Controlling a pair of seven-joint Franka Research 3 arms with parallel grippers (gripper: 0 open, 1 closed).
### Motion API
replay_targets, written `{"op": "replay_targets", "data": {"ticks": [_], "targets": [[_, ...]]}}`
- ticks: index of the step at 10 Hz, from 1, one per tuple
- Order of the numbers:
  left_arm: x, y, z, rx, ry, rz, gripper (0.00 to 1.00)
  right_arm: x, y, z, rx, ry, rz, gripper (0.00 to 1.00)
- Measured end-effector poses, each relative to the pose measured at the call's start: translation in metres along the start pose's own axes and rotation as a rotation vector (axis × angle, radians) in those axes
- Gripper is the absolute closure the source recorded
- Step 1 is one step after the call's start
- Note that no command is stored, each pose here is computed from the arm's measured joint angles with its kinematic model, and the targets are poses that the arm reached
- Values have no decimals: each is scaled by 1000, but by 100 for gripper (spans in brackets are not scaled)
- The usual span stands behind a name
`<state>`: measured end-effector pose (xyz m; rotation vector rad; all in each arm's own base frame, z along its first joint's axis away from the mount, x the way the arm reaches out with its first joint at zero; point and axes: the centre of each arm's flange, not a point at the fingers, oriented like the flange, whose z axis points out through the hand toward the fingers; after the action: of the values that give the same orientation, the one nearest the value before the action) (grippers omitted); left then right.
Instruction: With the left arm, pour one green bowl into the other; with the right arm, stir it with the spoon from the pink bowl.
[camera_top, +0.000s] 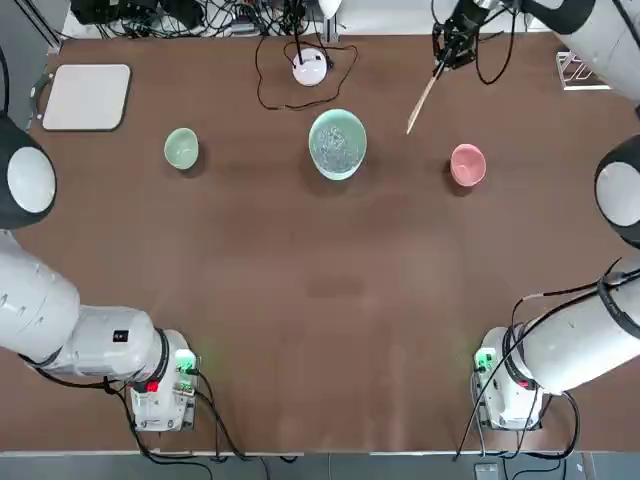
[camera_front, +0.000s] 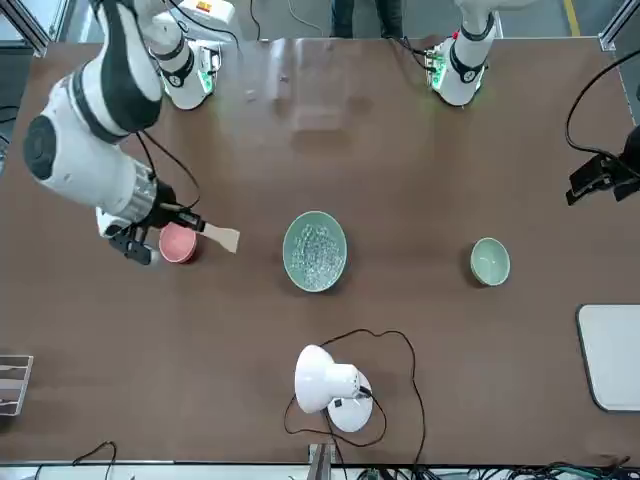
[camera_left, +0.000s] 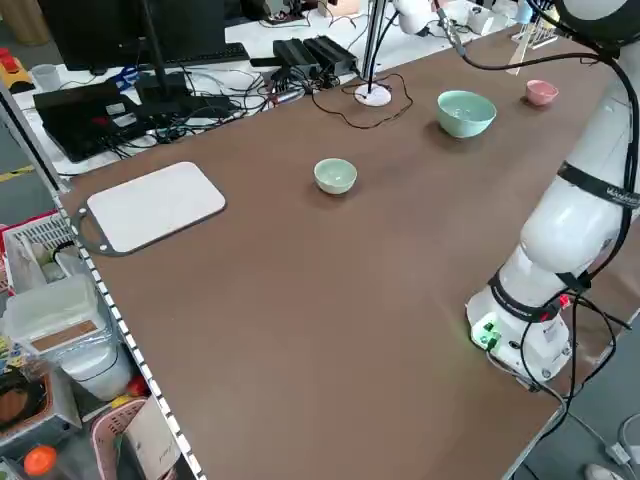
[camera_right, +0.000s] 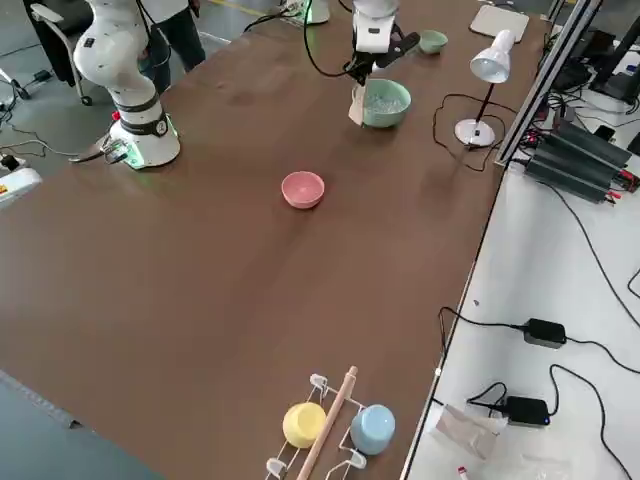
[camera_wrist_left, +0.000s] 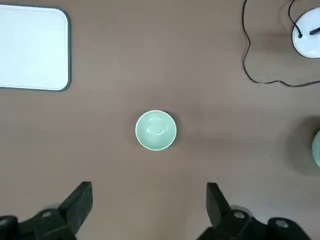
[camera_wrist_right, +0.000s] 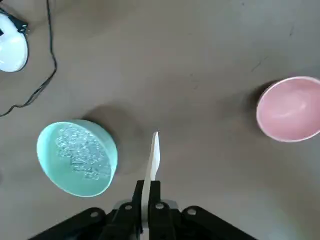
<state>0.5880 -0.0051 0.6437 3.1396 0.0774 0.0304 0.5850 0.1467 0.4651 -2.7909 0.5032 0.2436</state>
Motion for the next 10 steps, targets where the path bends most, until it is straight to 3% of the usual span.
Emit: {"op": "replay_targets", "data": {"ticks": [7,10], "targets": [[0,-2,0,0,0,0,0,50,144,0,199,-56,-203,94],[0,-1,0,0,1,1,0,60,215,-3,347,-48,-252,94]]}}
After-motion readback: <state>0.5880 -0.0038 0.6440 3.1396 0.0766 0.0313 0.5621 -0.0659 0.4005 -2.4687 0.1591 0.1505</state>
